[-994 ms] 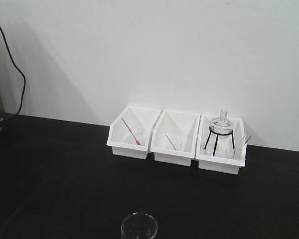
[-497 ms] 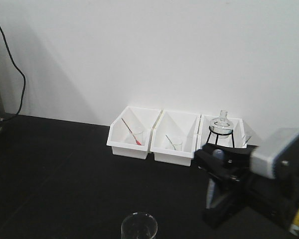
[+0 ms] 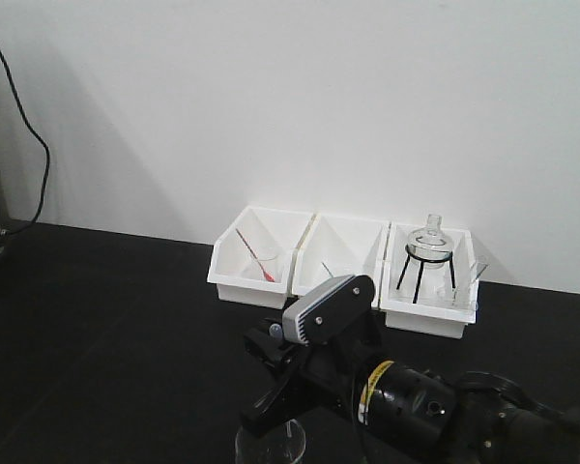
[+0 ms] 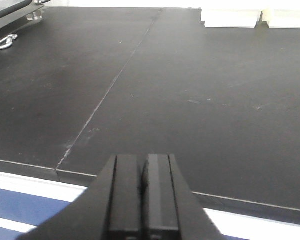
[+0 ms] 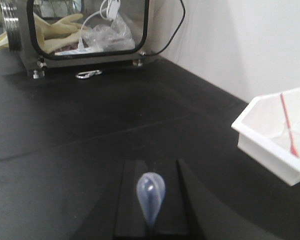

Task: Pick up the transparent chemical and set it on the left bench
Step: 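Lower the pipette into the empty clear beaker with the right gripper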

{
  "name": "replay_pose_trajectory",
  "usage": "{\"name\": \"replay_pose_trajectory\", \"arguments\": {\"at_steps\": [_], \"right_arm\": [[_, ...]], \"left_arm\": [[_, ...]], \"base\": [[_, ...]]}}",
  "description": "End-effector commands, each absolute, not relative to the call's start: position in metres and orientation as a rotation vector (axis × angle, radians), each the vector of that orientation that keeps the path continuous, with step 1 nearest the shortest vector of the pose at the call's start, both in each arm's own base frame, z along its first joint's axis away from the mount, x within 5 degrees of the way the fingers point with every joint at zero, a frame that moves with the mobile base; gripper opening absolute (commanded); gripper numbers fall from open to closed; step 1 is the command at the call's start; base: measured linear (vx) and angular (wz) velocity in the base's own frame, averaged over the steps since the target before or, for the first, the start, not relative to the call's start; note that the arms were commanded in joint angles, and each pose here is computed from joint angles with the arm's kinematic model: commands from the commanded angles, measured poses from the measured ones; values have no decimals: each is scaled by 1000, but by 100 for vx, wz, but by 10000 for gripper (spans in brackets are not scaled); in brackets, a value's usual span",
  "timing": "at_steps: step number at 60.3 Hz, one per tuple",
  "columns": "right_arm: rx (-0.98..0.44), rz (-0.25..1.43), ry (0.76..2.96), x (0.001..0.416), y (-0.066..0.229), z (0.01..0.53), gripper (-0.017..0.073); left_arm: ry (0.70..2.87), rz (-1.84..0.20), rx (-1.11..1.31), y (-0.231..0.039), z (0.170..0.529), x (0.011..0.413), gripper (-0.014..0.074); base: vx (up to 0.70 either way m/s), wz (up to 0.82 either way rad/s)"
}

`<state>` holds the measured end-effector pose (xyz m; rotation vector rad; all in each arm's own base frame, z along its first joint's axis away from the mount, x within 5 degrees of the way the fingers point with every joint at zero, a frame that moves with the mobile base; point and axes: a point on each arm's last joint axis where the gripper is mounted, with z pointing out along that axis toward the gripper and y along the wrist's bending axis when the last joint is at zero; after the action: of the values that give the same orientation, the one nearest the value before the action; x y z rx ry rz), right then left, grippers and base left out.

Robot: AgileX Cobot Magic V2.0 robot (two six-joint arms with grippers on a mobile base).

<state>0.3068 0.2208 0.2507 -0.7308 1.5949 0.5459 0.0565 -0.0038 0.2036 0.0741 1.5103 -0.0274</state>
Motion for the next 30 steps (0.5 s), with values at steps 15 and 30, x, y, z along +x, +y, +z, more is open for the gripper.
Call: {"name": "replay_pose_trajectory", "arguments": {"at_steps": [15, 30], "right_arm": [[-687, 611, 1495, 320, 231, 258, 185], [-688, 599, 1519, 320, 231, 257, 491]], "left_arm": [[1429, -35, 64, -4, 206, 55, -3], [1429, -35, 64, -4, 206, 55, -3]], "base": [[0, 0], [0, 0]]}}
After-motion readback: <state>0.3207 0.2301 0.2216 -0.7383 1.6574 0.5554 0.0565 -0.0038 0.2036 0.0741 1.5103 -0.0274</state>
